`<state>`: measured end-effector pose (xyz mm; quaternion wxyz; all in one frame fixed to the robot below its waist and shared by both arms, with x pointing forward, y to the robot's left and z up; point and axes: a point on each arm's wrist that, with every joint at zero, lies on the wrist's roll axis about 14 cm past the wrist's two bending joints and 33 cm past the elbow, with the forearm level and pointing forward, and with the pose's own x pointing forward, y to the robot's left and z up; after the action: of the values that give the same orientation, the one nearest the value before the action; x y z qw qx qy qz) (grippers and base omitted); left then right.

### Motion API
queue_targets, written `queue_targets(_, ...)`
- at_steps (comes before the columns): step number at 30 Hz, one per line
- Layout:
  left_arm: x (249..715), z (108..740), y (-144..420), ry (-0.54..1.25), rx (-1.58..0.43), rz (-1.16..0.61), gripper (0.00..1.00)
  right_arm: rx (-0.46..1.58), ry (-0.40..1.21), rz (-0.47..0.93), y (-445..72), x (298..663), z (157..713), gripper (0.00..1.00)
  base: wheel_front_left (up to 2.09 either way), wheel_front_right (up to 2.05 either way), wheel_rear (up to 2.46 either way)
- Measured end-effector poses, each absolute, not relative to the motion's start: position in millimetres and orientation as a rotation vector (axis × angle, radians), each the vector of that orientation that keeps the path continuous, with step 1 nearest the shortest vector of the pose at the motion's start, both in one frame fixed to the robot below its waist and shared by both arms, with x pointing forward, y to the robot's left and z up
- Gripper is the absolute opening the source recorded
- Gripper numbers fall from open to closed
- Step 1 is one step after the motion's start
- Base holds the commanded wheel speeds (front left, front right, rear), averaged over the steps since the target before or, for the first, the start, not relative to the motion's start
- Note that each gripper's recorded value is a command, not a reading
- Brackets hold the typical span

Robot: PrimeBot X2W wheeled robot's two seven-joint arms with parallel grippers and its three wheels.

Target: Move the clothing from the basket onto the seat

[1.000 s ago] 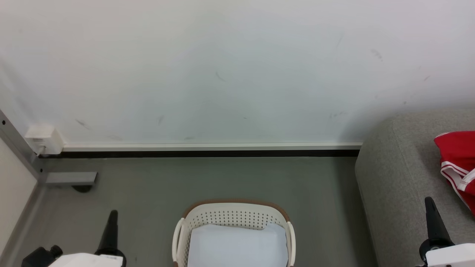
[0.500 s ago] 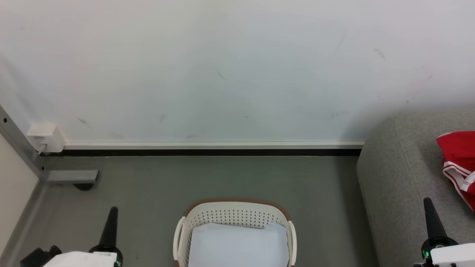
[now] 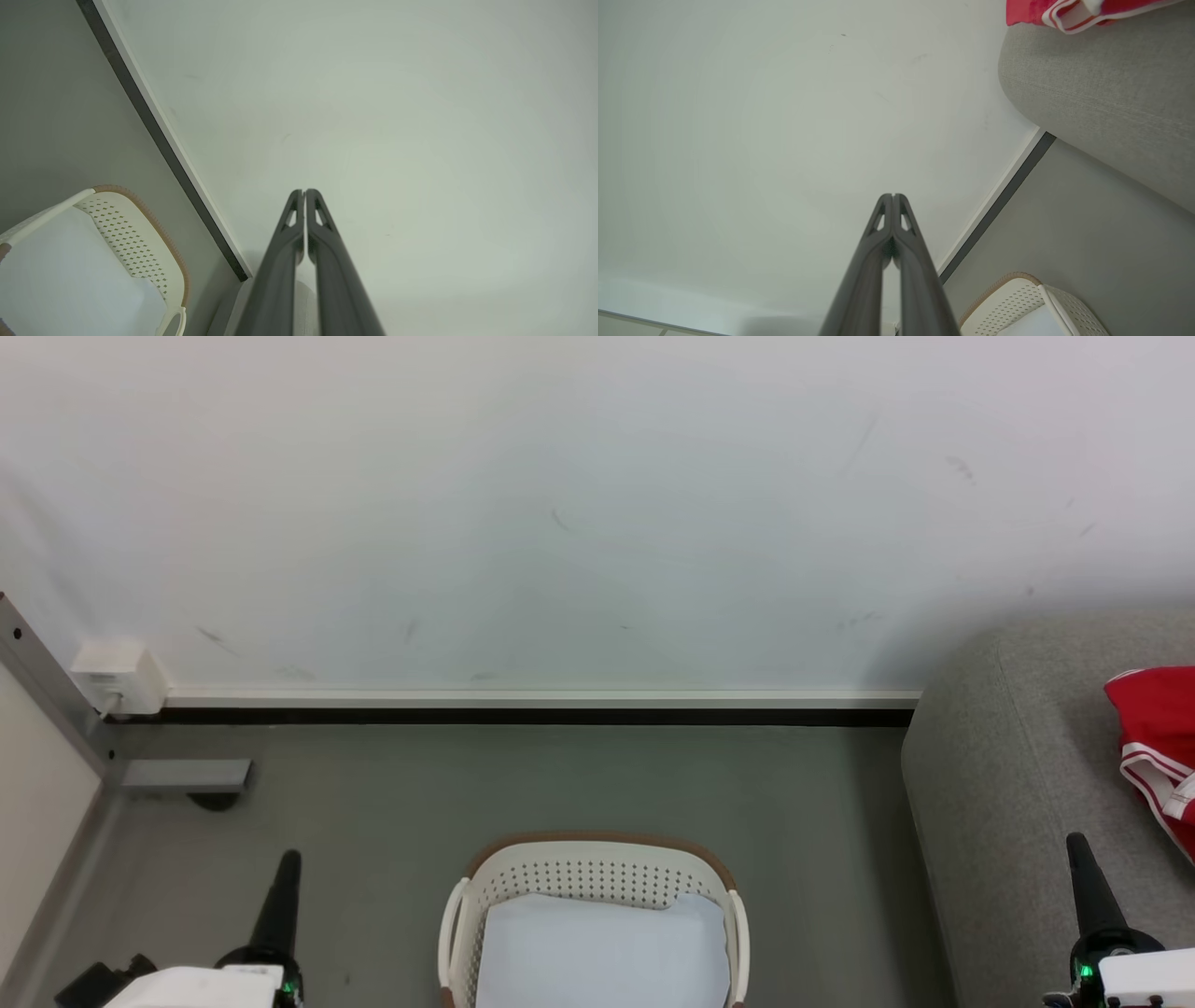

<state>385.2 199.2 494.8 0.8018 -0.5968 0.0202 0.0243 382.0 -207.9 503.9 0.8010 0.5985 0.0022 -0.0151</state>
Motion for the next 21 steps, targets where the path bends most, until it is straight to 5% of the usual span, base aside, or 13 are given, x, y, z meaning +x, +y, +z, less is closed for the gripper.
queue_targets(21,386.8,499.4,198.1,0.029,-1.451,0.028,0.00,1.455,0.008,-0.022,-203.2,384.8,503.0,0.00,0.00,0.00,0.00)
